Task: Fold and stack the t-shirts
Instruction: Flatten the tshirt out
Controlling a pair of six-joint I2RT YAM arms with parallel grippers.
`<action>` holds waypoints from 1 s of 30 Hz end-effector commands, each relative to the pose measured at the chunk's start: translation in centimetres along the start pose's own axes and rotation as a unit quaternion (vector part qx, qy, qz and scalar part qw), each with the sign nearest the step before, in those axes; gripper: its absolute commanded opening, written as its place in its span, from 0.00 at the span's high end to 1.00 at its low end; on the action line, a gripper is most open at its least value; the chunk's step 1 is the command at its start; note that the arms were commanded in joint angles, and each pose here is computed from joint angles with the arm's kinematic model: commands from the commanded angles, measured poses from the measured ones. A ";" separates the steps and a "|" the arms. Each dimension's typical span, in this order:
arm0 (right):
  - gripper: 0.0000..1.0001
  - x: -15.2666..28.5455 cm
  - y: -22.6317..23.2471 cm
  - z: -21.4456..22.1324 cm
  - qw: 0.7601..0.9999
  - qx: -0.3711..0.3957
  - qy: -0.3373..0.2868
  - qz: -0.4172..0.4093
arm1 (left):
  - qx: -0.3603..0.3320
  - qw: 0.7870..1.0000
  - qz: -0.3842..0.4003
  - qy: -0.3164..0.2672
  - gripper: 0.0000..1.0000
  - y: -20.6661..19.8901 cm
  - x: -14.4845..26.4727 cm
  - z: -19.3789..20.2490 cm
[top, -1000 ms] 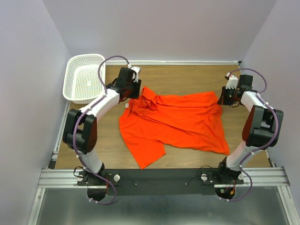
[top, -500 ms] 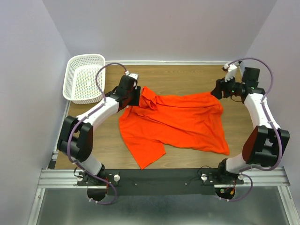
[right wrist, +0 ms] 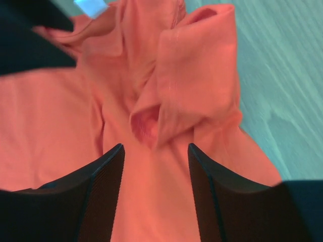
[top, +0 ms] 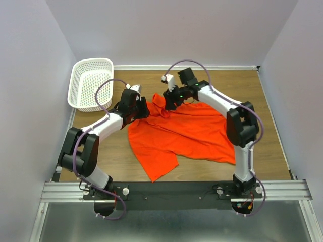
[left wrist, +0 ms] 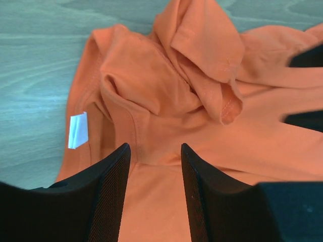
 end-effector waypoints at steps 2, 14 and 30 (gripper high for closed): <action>0.41 -3.8 -0.8 -0.9 0.995 -0.043 0.025 0.086 | 0.012 0.999 0.029 -0.007 0.48 -0.5 -0.2 0.9; 0.65 -7.2 -2.2 0.7 0.979 -0.046 0.063 0.186 | 0.014 0.998 0.043 -0.035 0.49 -0.7 2.2 1.2; 0.38 6.7 -15.7 -2.7 0.906 -0.158 -0.081 0.385 | 0.001 0.995 0.075 -0.070 0.49 -1.8 5.2 0.3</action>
Point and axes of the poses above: each gripper's point midway between its finger pads, its own x axis back along the fingers, its own y axis along the line the jaws close on, z = x × y, the point moved 6 cm from there along x, back along the fingers, and after that the axes turned 6 degrees about -x, right-handed, at the moved point
